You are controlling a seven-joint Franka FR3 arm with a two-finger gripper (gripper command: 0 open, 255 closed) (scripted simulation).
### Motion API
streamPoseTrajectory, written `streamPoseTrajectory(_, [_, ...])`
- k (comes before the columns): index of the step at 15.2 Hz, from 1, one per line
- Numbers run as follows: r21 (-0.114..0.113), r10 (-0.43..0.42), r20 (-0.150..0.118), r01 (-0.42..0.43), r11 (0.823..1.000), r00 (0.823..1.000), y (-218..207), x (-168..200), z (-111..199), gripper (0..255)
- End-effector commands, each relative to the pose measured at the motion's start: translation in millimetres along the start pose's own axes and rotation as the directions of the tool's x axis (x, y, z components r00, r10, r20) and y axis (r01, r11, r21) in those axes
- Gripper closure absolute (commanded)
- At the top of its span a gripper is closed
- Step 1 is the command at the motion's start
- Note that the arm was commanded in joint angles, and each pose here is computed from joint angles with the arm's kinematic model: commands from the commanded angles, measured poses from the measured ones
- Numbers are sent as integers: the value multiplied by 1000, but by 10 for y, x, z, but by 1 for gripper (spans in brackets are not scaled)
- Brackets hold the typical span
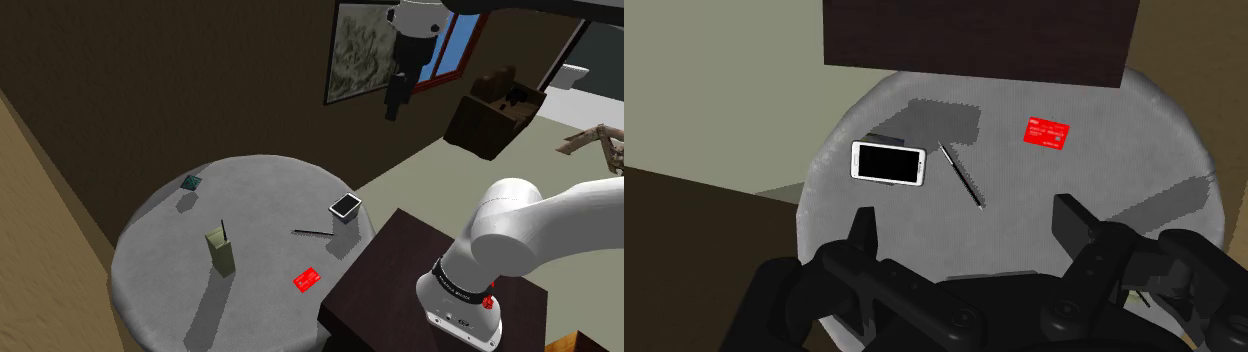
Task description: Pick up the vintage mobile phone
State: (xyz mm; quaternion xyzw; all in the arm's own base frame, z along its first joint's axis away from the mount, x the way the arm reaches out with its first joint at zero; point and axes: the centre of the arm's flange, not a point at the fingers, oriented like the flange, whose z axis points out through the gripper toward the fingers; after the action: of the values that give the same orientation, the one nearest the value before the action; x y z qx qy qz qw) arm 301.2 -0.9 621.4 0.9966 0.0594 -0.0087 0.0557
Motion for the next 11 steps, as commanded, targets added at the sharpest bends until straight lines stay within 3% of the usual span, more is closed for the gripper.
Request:
streamPoseTrajectory(1, [0, 0, 0, 0, 1000, 1000, 0, 0, 0, 0])
streamPoseTrajectory(11, [15, 48, -18, -47, 999, 999, -753, 665, 812, 0])
